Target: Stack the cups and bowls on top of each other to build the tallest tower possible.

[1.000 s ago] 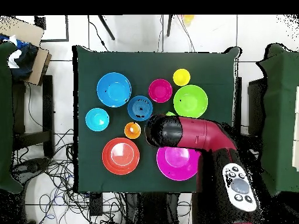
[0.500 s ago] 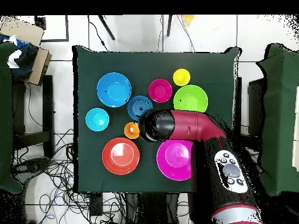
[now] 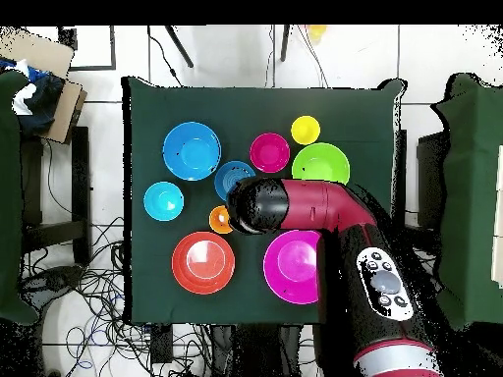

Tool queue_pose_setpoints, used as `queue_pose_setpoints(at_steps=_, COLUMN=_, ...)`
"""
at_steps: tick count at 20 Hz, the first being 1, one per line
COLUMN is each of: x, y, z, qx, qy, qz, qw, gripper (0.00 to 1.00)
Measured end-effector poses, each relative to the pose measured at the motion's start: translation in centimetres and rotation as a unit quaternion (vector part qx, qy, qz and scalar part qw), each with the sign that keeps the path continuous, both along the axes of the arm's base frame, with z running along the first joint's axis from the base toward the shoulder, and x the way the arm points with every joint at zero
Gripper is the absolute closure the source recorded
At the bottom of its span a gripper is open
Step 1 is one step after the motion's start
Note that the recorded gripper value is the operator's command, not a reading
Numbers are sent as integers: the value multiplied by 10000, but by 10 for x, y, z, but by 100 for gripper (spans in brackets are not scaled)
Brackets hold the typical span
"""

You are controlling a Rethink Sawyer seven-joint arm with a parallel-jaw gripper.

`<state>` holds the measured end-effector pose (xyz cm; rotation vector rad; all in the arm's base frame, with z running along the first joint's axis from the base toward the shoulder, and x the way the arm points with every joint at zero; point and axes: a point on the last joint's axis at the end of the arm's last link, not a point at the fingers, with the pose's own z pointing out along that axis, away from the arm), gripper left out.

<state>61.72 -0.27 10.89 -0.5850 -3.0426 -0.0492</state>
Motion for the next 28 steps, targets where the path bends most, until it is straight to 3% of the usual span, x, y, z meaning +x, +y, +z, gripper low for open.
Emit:
queue_pose_setpoints(at_steps=10, x=4, y=5, z=9, qx=-20, qy=-87, qz=54, qw=9999, gripper=0)
queue_pose_setpoints(at_steps=17, x=9, y=28, z=26, qx=-88, qy=-248, qz=259, qw=9993, gripper=0)
queue_pose_setpoints(at_steps=24, x=10, y=68, z=34, qx=-105, qy=-330, qz=577, qw=9977, gripper=0)
queue_pose_setpoints(at_steps=28, x=10, y=73, z=38, qx=-115, qy=-361, qz=616, qw=9974, gripper=0)
